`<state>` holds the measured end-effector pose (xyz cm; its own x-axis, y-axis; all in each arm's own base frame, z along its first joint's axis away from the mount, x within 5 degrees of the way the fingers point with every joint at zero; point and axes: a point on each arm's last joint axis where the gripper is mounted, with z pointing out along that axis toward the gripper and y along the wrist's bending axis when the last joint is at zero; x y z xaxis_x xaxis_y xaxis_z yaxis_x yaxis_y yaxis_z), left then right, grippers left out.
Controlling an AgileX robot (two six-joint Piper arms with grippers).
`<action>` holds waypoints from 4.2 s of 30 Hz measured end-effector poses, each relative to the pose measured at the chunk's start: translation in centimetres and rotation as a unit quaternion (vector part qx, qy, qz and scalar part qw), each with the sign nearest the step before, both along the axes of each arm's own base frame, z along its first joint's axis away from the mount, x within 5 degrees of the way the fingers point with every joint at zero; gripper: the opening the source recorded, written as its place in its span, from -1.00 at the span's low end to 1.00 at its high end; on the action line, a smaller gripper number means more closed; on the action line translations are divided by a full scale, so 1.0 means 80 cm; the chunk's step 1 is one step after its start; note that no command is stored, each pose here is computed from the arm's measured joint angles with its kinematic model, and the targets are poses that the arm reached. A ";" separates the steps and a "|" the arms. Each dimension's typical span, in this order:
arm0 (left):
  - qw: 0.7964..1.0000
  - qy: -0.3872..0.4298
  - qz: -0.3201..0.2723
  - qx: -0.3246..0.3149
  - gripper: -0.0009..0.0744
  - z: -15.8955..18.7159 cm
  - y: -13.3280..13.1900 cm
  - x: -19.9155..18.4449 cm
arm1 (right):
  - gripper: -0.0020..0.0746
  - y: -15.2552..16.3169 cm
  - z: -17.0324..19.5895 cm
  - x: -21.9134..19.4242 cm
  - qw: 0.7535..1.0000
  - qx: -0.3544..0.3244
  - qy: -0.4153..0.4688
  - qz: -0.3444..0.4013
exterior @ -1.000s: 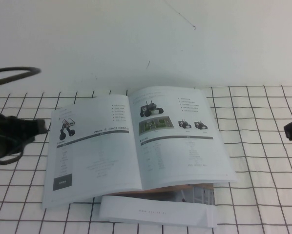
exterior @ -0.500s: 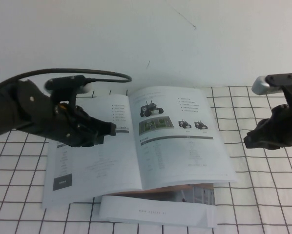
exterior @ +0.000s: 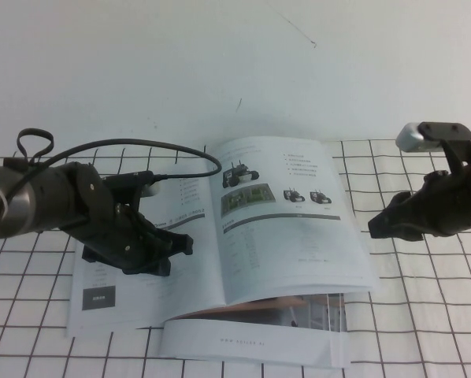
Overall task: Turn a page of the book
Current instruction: Open the closed book
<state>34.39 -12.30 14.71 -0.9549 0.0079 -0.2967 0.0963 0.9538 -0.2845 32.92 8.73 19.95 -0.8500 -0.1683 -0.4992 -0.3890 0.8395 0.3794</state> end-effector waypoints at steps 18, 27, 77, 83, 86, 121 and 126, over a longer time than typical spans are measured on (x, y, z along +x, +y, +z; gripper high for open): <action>1.000 0.004 -0.002 0.002 -0.98 -0.001 0.000 0.001 | 0.11 0.014 -0.077 0.034 0.998 0.049 0.044 -0.003; 1.000 0.005 0.000 0.002 -0.98 -0.001 0.000 0.001 | 0.11 0.020 -0.089 0.040 0.996 0.076 0.050 0.003; 0.971 -0.234 -0.029 -0.038 -0.98 0.229 0.023 -0.070 | 0.11 0.169 -0.004 0.018 0.908 0.345 -0.062 0.228; 0.963 -0.263 -0.036 -0.037 -0.98 0.256 0.030 -0.091 | 0.11 0.198 0.013 0.012 0.896 0.349 -0.079 0.263; 0.962 -0.267 -0.033 -0.043 -0.98 0.259 0.030 -0.093 | 0.11 0.213 0.016 0.005 0.895 0.339 -0.084 0.278; 0.994 0.021 -0.014 0.103 -0.98 0.002 0.032 -0.041 | 0.11 0.109 0.091 0.014 0.901 0.293 -0.121 0.295; 0.995 0.003 -0.011 0.097 -0.98 0.009 0.033 -0.045 | 0.11 0.095 0.128 -0.002 0.895 0.275 -0.163 0.312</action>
